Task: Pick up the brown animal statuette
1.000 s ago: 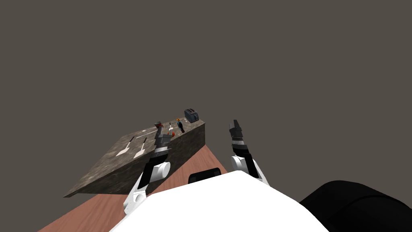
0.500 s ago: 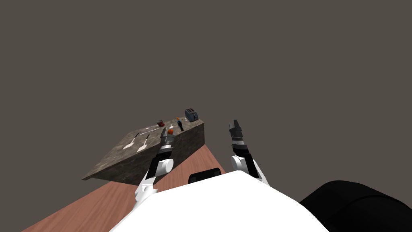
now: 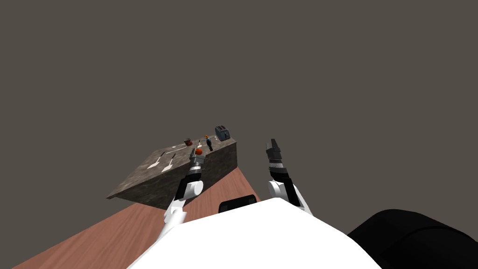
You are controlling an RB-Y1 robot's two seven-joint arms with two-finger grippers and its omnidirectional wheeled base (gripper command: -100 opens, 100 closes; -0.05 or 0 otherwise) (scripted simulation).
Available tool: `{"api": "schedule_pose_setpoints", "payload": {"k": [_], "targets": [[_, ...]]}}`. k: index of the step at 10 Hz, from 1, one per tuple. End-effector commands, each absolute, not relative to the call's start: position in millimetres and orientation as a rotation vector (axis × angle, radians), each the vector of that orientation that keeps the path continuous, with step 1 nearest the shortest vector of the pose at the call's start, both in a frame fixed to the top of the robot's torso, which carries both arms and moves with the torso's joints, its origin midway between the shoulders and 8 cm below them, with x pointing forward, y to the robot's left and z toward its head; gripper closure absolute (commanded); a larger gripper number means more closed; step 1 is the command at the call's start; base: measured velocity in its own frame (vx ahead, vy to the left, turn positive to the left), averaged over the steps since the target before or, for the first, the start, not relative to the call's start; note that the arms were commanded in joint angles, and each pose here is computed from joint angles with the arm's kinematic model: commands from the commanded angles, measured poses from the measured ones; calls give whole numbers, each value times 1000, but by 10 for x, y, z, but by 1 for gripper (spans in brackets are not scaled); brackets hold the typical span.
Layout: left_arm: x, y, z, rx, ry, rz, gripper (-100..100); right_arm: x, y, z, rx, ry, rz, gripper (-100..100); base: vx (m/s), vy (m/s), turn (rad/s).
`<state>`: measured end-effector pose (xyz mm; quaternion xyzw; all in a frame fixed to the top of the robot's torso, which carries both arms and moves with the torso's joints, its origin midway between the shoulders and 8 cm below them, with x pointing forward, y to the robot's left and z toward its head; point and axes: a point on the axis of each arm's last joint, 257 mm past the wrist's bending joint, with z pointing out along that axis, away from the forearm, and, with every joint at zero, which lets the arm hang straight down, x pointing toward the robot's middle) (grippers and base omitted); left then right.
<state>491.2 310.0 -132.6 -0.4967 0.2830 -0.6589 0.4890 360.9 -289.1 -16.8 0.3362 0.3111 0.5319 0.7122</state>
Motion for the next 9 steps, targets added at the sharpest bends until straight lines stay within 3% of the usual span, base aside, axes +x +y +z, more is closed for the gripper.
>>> {"api": "schedule_pose_setpoints", "payload": {"k": [1, 9], "targets": [[4957, 3110, -1412, -1235, 685, -1605, -100, 3609, -2891, -168, 745, 690, 1179, 0, -16, -60, 46], [5433, 3066, -1928, -1480, 616, -1669, -100, 3609, -2891, -168, 745, 690, 1179, 0, -4, -54, 73]]}}
